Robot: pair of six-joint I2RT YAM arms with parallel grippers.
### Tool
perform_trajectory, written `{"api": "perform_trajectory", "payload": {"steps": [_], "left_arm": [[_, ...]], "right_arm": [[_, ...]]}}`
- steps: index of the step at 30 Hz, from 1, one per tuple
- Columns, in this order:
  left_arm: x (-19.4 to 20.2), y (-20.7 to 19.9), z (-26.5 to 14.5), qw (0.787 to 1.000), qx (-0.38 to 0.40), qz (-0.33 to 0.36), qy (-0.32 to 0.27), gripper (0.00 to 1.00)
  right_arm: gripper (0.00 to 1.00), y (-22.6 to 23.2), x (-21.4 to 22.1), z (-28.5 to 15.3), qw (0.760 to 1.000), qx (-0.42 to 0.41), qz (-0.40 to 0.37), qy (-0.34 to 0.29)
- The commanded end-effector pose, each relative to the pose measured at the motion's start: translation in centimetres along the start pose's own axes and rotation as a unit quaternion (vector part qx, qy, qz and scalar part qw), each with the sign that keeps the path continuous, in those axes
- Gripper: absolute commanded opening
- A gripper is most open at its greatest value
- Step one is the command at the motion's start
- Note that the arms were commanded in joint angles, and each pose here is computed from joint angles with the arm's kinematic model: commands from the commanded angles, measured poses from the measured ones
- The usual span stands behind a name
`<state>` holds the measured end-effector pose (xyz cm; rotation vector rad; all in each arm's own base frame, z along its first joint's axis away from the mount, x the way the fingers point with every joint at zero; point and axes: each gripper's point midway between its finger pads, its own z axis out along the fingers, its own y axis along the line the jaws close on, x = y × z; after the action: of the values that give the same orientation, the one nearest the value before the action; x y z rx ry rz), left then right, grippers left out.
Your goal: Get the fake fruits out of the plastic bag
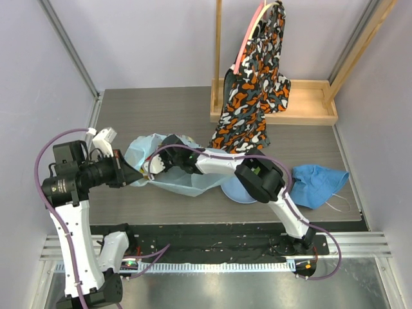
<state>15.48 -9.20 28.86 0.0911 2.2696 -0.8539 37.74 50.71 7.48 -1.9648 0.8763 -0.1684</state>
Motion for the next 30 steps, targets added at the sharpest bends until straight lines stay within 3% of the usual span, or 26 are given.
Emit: {"api": "perform_trajectory", "payload": {"steps": [1, 6, 10, 17, 24, 27, 30], "left_arm": [[-0.7, 0.0, 0.0, 1.000, 0.000, 0.014, -0.007, 0.00], [-1.7, 0.9, 0.2, 0.999, -0.022, 0.019, -0.018, 0.00], [-2.4, 1.3, 0.4, 0.999, -0.027, 0.016, -0.027, 0.00], [-4.7, 2.6, 1.2, 0.998, -0.046, 0.002, -0.052, 0.00], [-7.2, 2.4, 1.2, 0.995, -0.043, -0.030, -0.087, 0.00], [-7.2, 2.2, 0.8, 0.994, -0.047, -0.035, -0.094, 0.00], [-6.8, 1.9, 0.5, 0.994, -0.048, -0.024, -0.100, 0.00]], "right_arm": [[0.15, -4.0, -2.0, -3.7, 0.996, 0.027, 0.079, -0.022], [0.15, -7.6, -5.3, -9.4, 0.983, 0.040, 0.151, -0.094], [0.15, -8.4, -9.1, -13.7, 0.956, 0.003, 0.239, -0.172], [0.15, -8.2, -12.7, -19.3, 0.880, -0.072, 0.409, -0.230], [0.14, -15.4, -16.3, -25.2, 0.813, -0.051, 0.494, -0.304], [0.14, -18.6, -16.3, -29.7, 0.828, -0.005, 0.468, -0.309], [0.13, -18.4, -13.8, -32.6, 0.875, 0.019, 0.420, -0.240]]}}
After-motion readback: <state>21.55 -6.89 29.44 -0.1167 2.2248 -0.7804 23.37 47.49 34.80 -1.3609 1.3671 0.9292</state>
